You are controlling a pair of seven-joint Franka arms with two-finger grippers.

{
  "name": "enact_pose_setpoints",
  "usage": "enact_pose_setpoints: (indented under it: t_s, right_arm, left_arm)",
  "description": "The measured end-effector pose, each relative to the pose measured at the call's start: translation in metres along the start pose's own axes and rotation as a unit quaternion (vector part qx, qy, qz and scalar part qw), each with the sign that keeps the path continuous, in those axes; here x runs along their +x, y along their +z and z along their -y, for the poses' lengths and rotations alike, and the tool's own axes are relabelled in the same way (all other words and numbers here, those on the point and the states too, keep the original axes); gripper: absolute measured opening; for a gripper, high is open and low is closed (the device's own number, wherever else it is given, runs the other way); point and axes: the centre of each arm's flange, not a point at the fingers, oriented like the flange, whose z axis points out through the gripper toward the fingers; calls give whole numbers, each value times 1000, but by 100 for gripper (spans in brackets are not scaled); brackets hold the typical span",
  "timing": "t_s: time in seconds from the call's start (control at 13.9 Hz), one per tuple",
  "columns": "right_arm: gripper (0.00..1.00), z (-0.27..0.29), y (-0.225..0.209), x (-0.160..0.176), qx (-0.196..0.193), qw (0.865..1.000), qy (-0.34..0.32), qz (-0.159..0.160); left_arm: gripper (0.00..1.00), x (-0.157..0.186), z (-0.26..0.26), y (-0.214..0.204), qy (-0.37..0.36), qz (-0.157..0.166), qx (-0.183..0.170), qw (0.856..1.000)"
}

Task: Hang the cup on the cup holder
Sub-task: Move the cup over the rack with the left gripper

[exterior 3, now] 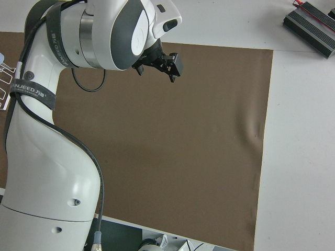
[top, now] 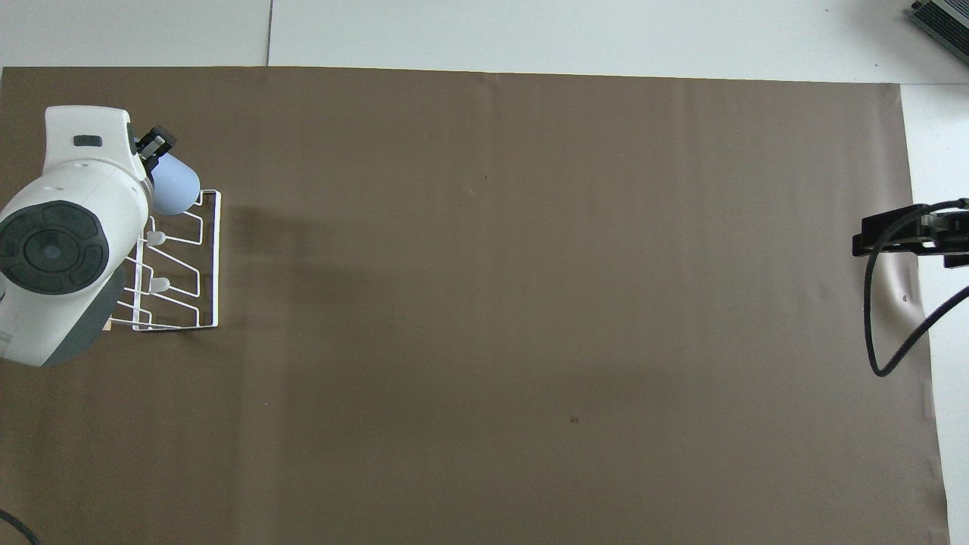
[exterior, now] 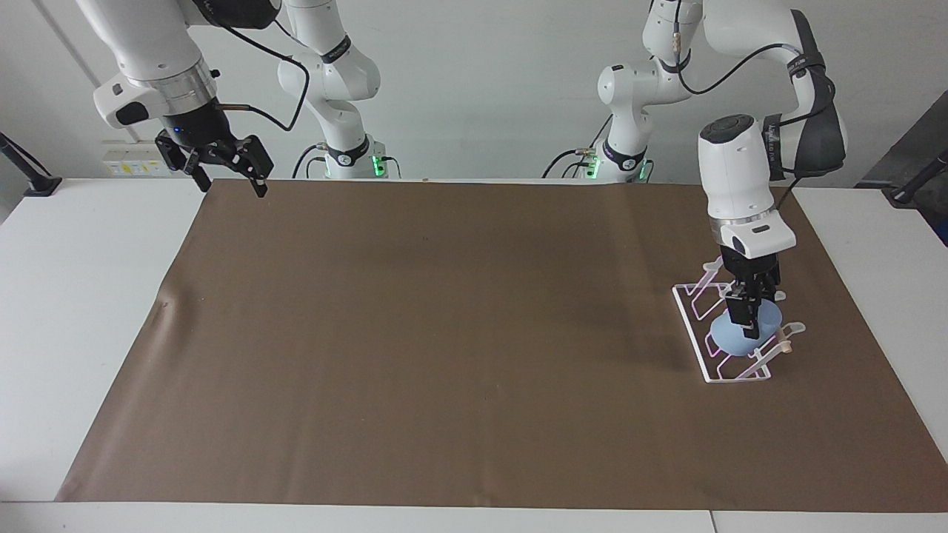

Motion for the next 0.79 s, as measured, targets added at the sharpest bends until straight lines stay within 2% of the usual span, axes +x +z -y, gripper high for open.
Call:
enact_pose_setpoints:
  t_s: [0.36, 0.79]
  right_arm:
    - [100, -27, 10, 2, -2, 1000, 20, 11]
    - [100, -29, 19, 2, -2, 1000, 22, 20]
  left_arm:
    - [75, -18, 10, 15, 8, 13, 4, 1000]
    - [74, -13, 18, 20, 2, 13, 8, 1000]
